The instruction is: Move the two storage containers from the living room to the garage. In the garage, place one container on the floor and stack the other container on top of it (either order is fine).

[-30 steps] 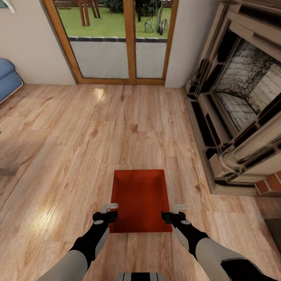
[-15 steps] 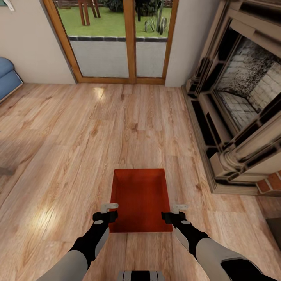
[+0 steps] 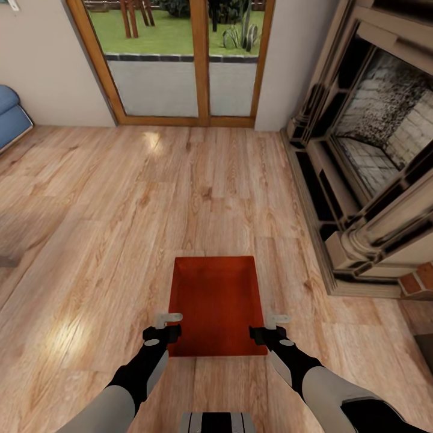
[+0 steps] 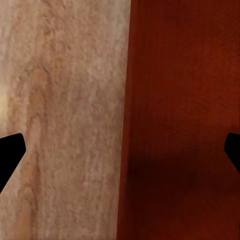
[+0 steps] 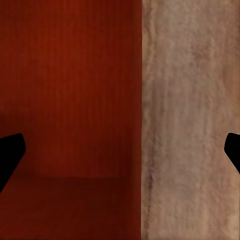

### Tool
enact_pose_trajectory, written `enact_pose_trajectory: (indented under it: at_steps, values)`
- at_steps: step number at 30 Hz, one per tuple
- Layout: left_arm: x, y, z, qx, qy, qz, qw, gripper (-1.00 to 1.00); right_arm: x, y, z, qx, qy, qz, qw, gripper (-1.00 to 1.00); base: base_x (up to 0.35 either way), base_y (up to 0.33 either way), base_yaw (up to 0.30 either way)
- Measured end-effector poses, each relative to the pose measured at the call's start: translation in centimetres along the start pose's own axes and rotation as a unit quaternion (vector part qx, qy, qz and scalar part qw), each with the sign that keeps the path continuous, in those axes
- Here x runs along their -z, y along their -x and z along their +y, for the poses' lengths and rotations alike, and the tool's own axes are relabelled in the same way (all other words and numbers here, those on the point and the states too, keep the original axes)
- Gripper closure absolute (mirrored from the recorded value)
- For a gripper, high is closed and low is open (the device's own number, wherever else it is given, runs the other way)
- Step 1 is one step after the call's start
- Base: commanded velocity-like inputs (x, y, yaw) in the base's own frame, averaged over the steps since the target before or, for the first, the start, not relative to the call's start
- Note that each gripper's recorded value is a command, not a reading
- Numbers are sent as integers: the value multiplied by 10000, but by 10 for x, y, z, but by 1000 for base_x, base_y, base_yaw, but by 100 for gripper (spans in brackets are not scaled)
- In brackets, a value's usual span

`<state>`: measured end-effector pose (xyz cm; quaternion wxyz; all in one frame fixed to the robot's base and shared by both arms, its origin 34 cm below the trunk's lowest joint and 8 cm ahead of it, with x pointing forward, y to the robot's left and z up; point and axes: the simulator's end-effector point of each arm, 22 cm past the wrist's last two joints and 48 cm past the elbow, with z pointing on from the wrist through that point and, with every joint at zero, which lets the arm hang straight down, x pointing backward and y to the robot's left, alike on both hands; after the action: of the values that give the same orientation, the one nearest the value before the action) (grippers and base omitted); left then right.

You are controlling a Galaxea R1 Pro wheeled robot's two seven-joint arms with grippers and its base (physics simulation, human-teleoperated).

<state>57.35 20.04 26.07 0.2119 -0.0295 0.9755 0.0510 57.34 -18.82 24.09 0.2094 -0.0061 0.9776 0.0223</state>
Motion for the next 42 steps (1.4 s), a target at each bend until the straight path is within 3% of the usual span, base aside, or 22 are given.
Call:
enact_pose_trajectory:
  at_steps: [18,25,37,42]
  values:
    - [-32,-23,-3,4,-3,-2,10000,-100,-32,-23,-5,52,-7,-4,10000,-100,0,0,0]
    - [-32,-23,-3,-1,-1,-11,10000,-100,-32,-23,-5,50,-9,-4,10000,-100,0,0,0]
    - [-49,-35,-4,6,-2,-22,10000,-100,-50,-36,-3,39,2,-7,10000,-100,0,0,0]
    - [-48,-19,-4,70,-8,-189,9998,-100,-50,-36,-3,33,3,-7,10000,-100,0,0,0]
